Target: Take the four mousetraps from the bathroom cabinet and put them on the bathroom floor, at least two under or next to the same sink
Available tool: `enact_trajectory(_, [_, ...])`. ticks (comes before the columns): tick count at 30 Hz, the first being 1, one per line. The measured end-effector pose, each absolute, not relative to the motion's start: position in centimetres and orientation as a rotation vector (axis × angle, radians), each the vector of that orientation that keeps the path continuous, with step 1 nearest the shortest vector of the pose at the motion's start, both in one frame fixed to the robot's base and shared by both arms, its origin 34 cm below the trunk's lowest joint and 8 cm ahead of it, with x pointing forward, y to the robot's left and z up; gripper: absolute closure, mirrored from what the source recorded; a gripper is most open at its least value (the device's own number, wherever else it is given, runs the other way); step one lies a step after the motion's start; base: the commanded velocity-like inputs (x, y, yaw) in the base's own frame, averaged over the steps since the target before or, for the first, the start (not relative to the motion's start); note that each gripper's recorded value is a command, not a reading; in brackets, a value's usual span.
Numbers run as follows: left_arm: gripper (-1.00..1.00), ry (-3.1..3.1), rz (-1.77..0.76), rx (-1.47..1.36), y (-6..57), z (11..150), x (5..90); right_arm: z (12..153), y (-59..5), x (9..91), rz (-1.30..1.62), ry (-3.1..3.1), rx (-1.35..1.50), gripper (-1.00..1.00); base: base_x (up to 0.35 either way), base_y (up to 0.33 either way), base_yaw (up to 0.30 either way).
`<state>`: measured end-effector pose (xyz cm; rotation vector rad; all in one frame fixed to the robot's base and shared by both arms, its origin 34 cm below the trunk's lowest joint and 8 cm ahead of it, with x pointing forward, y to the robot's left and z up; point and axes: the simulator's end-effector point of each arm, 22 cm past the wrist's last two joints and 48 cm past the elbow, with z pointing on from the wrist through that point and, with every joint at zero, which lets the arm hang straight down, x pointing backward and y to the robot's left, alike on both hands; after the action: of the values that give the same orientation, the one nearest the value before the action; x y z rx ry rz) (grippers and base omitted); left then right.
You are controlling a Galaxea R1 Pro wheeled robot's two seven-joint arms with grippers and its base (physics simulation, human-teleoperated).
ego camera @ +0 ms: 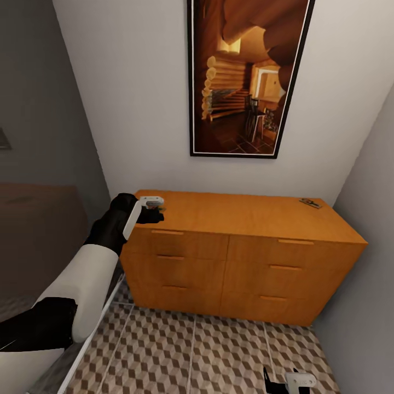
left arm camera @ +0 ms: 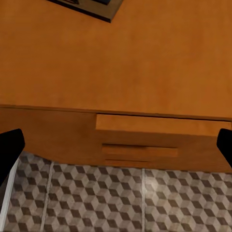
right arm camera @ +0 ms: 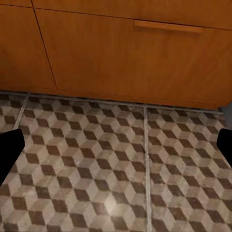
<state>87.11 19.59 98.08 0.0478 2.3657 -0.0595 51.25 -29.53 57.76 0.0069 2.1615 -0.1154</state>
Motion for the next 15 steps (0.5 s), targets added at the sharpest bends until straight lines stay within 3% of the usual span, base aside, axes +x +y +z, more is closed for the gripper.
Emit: enact_trajectory(15, [-1.00, 2.366, -0.058, 0.047, 19.67, 98.05, 87.12, 57.82, -29.75, 51.23, -0.116, 2.158, 0.003, -1.00, 0.000, 0.000, 0.008])
